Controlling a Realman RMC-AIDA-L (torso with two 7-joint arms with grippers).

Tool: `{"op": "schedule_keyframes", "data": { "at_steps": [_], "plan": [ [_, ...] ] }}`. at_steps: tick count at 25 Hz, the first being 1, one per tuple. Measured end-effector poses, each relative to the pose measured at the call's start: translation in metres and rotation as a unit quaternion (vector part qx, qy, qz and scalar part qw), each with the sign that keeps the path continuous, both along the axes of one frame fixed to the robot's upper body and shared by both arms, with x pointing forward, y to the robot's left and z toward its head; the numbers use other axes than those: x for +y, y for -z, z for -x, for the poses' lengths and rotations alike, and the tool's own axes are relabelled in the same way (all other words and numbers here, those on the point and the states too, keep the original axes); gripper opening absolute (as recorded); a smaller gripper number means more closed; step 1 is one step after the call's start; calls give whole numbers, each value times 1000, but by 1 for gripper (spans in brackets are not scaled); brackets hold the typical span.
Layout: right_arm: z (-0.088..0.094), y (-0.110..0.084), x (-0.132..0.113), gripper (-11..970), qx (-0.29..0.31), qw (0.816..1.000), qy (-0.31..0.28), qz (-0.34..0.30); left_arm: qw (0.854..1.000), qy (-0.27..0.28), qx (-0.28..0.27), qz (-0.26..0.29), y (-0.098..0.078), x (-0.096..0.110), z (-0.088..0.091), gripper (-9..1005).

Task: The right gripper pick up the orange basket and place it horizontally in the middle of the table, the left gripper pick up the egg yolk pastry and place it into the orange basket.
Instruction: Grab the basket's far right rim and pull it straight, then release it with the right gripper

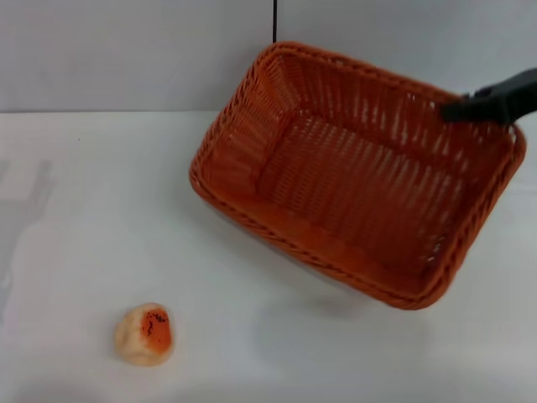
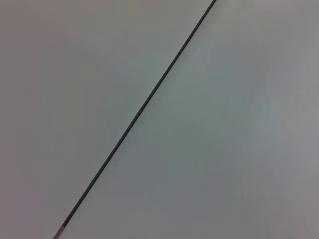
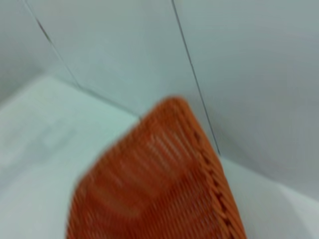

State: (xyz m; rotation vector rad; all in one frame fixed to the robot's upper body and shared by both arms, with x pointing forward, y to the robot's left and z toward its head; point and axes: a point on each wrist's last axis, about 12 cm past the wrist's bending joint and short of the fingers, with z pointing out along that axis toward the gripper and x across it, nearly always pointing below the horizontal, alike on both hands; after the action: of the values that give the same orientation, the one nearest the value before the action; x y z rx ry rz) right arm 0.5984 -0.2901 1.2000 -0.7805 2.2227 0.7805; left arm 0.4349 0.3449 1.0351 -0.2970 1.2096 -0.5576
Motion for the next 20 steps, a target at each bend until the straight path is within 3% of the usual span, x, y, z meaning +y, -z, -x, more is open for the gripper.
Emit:
{"op": "schedule_keyframes", "data": {
  "at_steps": [9, 15, 20],
  "plan": [
    [13, -19, -20, 158, -40, 995, -10, -86, 1000, 0, -3, 1, -1, 0, -2, 768],
    [18, -28, -25, 157, -60, 993, -22, -104, 1000, 1, -1, 1, -1, -1, -4, 768],
    [23, -40, -25, 157, -88, 988, -75, -101, 1000, 0, 1, 1, -1, -1, -4, 768]
  ]
}}
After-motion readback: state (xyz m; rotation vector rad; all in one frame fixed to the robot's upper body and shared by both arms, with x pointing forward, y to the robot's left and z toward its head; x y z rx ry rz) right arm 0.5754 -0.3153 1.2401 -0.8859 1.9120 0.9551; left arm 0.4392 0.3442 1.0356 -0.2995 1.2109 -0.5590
